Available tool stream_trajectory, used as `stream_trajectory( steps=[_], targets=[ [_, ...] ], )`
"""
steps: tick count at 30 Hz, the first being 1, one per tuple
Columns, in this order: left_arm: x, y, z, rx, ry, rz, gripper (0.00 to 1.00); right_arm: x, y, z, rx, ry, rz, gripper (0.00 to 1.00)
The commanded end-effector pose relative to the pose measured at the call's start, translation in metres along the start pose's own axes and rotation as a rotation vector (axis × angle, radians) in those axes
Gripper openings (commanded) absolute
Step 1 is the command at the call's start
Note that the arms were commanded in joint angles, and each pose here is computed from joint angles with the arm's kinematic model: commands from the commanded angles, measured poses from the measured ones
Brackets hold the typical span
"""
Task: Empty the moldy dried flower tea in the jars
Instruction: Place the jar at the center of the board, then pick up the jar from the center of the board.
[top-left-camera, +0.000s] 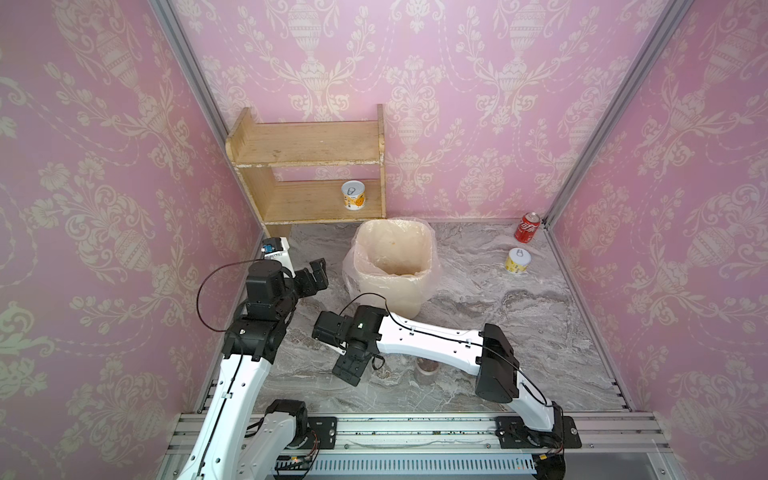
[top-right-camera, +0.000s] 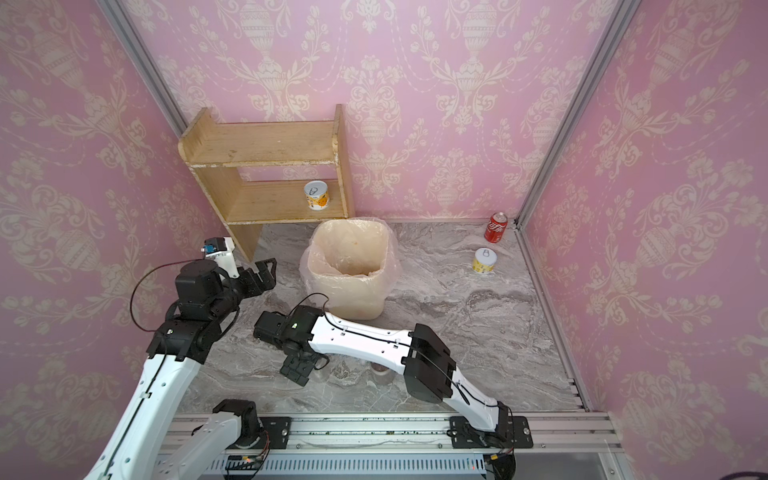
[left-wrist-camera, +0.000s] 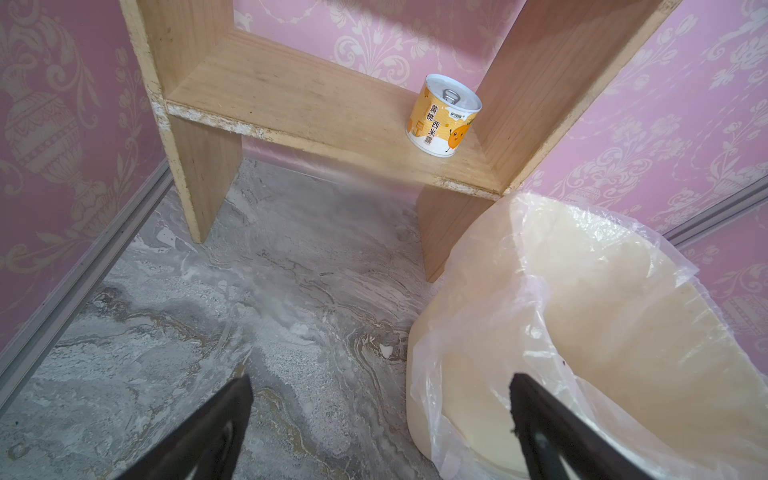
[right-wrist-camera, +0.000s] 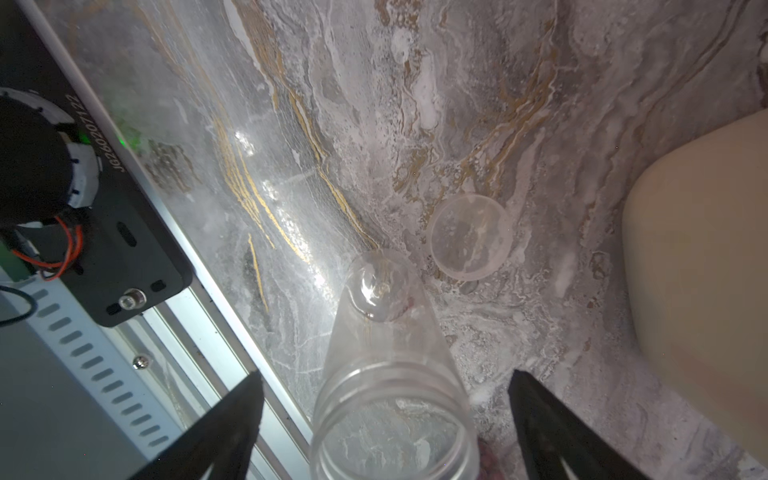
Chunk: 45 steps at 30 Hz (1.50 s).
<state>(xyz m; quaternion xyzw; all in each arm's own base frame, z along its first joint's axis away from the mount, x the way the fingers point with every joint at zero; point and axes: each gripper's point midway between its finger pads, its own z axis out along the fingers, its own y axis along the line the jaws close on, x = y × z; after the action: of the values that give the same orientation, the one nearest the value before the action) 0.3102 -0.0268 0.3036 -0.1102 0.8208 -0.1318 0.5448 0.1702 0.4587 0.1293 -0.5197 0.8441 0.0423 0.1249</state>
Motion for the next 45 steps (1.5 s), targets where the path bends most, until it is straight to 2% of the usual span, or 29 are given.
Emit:
stream_trajectory(
  steps=[1,9,13,19,26,34,39,45],
  targets=[
    [-0.008,-0.001,-0.008,0.010,-0.032,-0.009,0.99,-0.004,-0.006,-0.046,0.009,-0.072,0.003,0.96],
    [-0.027,-0.013,-0.029,0.053,-0.104,0.049,0.99,0.011,-0.031,-0.106,0.017,-0.198,0.089,0.96],
    [-0.030,-0.034,-0.037,0.163,-0.106,0.100,0.99,0.031,-0.050,-0.131,0.033,-0.255,0.158,0.96],
    [-0.023,-0.067,-0.043,0.371,-0.079,0.081,0.99,0.080,-0.081,-0.152,0.113,-0.262,0.255,0.97],
    [0.001,-0.105,-0.056,0.585,-0.042,0.100,0.99,0.133,-0.092,-0.147,0.130,-0.213,0.348,0.97],
    [0.077,-0.150,-0.070,0.729,0.146,0.322,0.99,0.164,-0.083,-0.120,0.090,-0.125,0.381,0.97],
    [0.097,-0.147,-0.069,0.739,0.157,0.314,0.99,0.175,-0.078,-0.101,0.085,-0.073,0.376,0.96],
    [0.111,-0.131,-0.063,0.691,0.135,0.303,0.99,0.169,-0.066,-0.084,0.050,-0.064,0.357,0.95]
  ],
)
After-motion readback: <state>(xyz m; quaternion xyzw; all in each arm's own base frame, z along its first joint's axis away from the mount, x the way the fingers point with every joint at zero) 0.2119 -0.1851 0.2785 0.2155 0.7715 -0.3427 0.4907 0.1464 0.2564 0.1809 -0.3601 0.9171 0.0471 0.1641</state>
